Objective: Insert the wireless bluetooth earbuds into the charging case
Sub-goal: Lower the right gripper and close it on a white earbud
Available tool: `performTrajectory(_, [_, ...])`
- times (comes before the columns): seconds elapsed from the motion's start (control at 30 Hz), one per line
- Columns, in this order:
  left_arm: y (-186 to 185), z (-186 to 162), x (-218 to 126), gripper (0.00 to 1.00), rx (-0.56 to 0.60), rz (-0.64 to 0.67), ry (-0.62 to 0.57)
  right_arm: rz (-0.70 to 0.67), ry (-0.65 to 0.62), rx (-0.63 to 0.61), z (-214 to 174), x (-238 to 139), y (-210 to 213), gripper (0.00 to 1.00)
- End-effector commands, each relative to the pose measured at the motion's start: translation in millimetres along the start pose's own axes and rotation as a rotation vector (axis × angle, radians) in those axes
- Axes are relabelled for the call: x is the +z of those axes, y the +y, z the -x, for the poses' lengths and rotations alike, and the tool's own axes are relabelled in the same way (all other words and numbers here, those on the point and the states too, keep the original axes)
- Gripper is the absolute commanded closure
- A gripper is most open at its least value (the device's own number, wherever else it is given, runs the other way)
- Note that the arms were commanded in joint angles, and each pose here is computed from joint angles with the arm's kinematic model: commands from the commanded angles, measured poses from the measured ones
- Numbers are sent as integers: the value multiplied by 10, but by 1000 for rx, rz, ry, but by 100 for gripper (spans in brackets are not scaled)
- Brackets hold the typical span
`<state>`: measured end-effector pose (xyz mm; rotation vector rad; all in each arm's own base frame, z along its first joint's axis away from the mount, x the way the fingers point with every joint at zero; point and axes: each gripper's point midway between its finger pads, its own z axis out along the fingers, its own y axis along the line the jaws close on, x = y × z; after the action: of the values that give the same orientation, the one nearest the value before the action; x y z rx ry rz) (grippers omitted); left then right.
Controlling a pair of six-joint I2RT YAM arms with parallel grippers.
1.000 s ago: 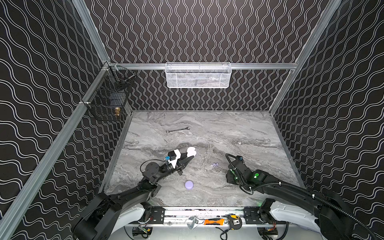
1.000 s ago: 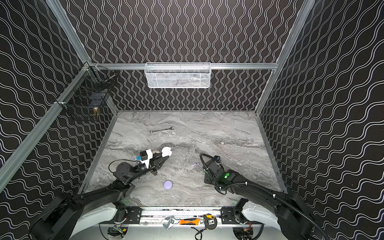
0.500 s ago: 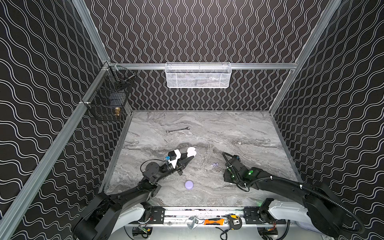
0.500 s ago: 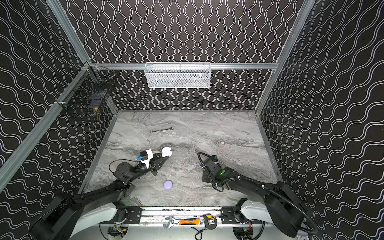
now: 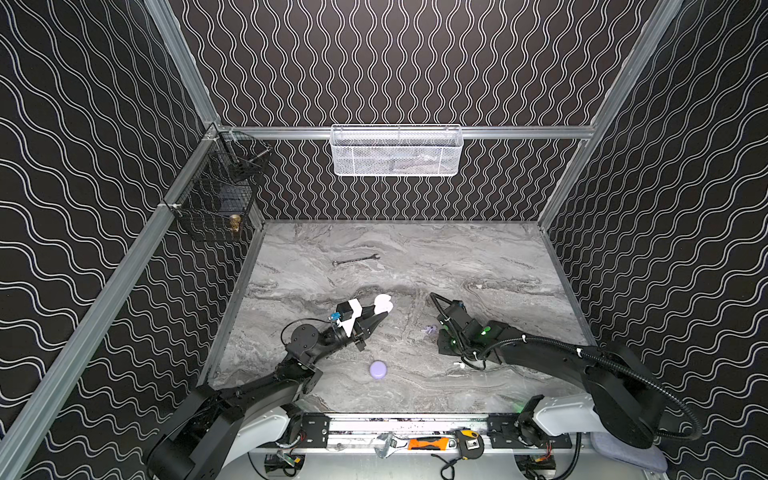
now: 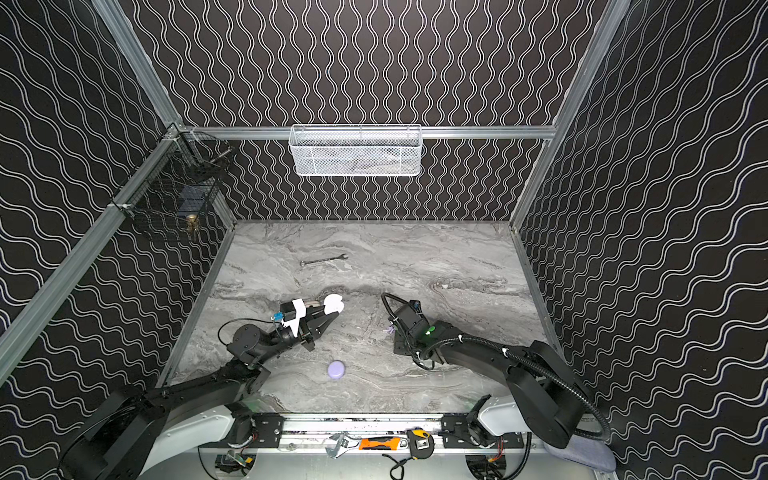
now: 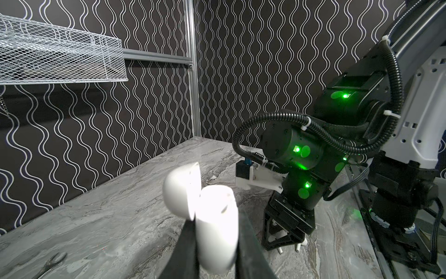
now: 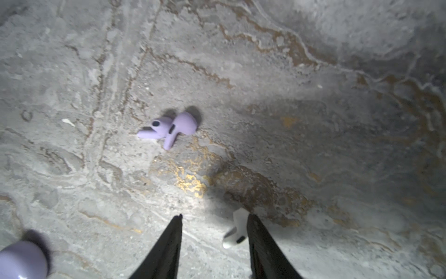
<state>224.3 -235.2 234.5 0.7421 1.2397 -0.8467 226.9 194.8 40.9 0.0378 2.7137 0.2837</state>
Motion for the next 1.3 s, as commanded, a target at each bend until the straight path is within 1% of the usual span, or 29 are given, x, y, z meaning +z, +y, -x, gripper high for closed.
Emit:
performTrajectory(0.0, [3, 43, -5, 100, 19, 2, -18, -81, -24, -15, 41, -64, -142, 52])
performTrajectory(0.07, [-2, 51, -8, 100, 20, 1, -20, -106, -33, -5, 30, -94, -213, 51])
performTrajectory(0.33, [-3, 57, -14, 100, 23, 3, -20, -34, -12, 38, -109, 11, -171, 51])
performTrajectory(0.47, [-7, 50, -24, 100, 22, 4, -18, -27, 18, 28, -129, 99, -105, 53])
performTrajectory(0.7, [4, 51, -24, 100, 27, 10, -16, -11, 32, 8, -115, 179, 4, 59])
performTrajectory(0.9, [7, 57, -29, 100, 33, 14, -17, -39, 35, -21, -136, 194, 19, 62])
performTrajectory(1.07, [6, 63, -37, 100, 33, 15, -17, -97, 23, -32, -141, 165, -64, 62])
performTrajectory(1.27, [3, 74, -39, 100, 36, 15, -22, -112, 14, -35, -182, 145, -140, 62])
